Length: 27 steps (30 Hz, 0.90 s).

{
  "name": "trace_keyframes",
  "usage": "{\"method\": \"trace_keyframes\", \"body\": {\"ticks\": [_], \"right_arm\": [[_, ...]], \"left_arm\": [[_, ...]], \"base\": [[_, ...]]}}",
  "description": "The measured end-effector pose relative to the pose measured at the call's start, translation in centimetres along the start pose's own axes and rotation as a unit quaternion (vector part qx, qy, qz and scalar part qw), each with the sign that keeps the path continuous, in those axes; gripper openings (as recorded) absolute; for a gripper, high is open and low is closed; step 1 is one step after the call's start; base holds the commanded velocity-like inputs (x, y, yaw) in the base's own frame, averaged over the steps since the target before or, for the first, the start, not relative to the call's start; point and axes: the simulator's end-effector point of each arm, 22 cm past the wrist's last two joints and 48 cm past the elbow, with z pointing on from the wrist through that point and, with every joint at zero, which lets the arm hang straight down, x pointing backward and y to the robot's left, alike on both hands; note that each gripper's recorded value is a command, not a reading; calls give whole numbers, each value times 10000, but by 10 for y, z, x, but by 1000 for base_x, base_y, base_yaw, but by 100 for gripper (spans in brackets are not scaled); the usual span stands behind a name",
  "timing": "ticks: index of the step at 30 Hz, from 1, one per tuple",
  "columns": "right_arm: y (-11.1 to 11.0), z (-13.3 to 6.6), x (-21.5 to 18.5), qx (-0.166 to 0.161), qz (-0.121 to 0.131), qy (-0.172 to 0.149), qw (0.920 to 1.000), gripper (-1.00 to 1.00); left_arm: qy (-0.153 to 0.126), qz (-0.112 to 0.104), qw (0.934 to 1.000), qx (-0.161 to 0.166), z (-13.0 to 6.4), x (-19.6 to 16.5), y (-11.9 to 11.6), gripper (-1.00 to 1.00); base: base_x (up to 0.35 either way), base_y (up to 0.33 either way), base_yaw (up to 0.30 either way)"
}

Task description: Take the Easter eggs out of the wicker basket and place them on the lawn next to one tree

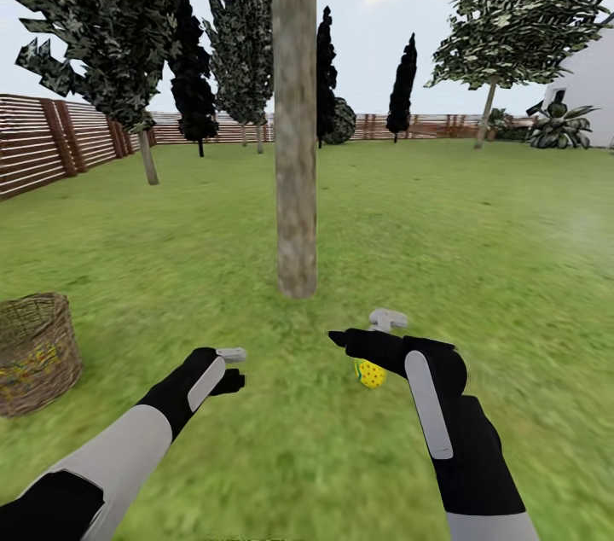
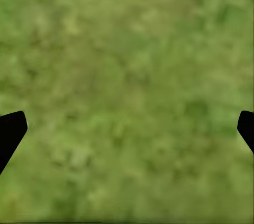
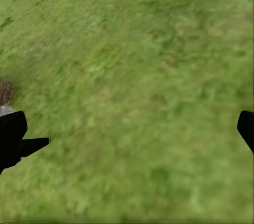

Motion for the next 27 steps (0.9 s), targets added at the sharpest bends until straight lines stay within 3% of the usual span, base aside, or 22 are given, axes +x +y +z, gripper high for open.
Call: {"method": "trace_keyframes", "body": {"ticks": [15, 27], "right_arm": [[12, -18, -16, -50, -85, -196, 9998, 100], [17, -20, -37, -31, -58, -131, 9999, 100]], "left_arm": [[-224, -19, 9997, 17, -23, -17, 0, 100], [-148, -11, 9999, 20, -36, -31, 0, 100]], "base": [[-14, 0, 210], [0, 0, 210]]}}
